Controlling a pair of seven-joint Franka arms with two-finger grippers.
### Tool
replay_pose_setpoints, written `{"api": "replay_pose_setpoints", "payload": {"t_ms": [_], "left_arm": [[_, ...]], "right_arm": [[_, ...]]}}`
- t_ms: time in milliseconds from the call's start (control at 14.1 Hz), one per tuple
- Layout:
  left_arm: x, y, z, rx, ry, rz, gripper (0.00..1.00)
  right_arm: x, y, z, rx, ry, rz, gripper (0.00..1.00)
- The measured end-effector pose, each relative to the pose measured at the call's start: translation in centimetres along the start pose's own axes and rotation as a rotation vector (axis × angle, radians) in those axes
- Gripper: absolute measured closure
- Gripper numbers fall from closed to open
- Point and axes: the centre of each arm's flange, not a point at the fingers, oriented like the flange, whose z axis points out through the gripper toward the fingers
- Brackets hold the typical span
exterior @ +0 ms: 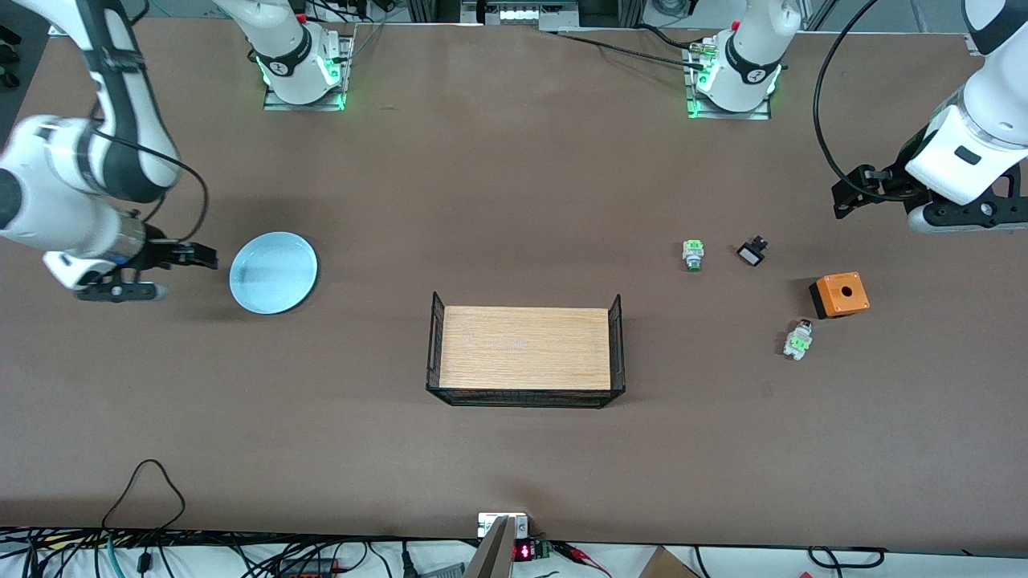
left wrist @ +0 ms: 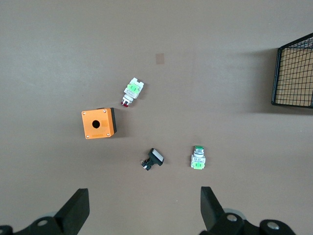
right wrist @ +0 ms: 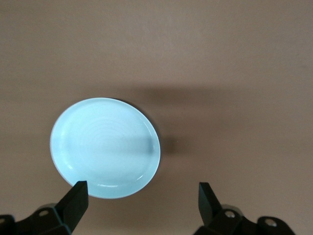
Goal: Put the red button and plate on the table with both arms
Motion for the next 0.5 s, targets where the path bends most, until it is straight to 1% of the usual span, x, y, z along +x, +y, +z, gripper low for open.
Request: {"api": "replay_pose_setpoints", "payload": {"t_ms": [142, 285, 498], "left_arm": [[0.0, 0.0, 0.0, 0.0, 0.0, 0.0, 0.0], [0.0, 0.0, 0.0, 0.0, -0.003, 0.0, 0.0], [-0.3, 0.0, 0.2, 0.004, -0.025, 0.0, 0.0]], "right_arm": [[0.6, 0.0, -4.7, 0.001, 0.009, 0.009, 0.0], [1.0, -0.5, -8.1, 0.0, 0.024, 0.049, 0.0], [1.3, -3.8, -13.3, -0.005, 0.04, 0.067, 0.0]]}}
